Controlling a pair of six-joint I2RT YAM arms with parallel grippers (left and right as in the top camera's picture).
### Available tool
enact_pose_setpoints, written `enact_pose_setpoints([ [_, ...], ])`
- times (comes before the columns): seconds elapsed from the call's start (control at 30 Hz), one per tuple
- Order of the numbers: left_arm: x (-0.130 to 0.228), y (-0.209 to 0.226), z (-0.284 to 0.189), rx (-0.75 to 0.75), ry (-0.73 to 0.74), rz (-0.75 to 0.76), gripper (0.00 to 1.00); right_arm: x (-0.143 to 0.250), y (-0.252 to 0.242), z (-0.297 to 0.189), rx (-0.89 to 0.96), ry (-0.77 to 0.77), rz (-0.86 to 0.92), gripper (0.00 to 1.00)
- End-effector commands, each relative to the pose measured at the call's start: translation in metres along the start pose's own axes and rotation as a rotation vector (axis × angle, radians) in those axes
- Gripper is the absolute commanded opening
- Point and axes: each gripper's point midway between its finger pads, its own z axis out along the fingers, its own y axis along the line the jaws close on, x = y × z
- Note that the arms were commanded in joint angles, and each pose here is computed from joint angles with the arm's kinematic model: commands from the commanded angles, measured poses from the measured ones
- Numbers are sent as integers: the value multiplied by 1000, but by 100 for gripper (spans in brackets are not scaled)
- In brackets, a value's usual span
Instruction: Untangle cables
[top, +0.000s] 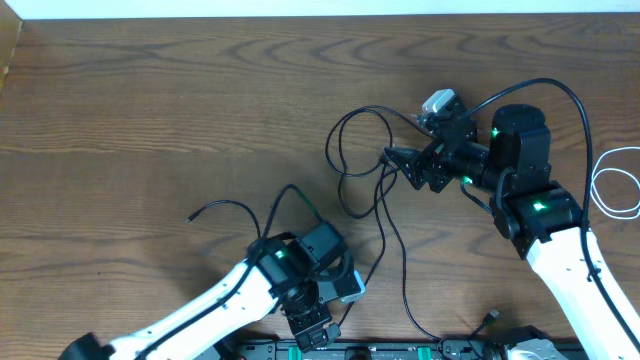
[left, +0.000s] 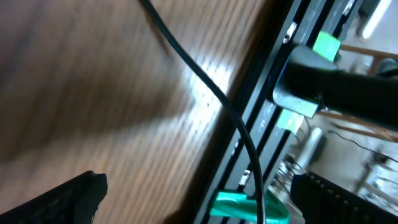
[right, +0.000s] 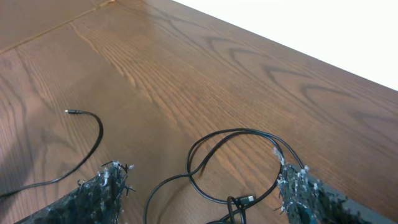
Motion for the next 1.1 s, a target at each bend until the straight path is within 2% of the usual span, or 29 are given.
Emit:
enact_pose_setpoints([
  [0.0, 9, -6, 8, 48, 59, -32, 99, -2, -4, -1, 11, 0, -26, 78],
  [0.37, 11, -5, 11, 55, 84, -43, 99, -1, -4, -1, 10, 1, -45, 78],
  [0.43, 11, -5, 11, 56, 84, -44, 70, -1, -4, -1, 10, 3, -43, 78],
  [0.47, 11, -5, 11, 56, 84, -44, 25, -1, -4, -1, 10, 3, -43, 78],
  [0.5, 11, -5, 11, 56, 84, -44, 8, -1, -4, -1, 10, 3, -43, 78],
  [1.07, 11, -3, 11, 45, 85, -60, 7, 4, -8, -2, 34, 21, -42, 78],
])
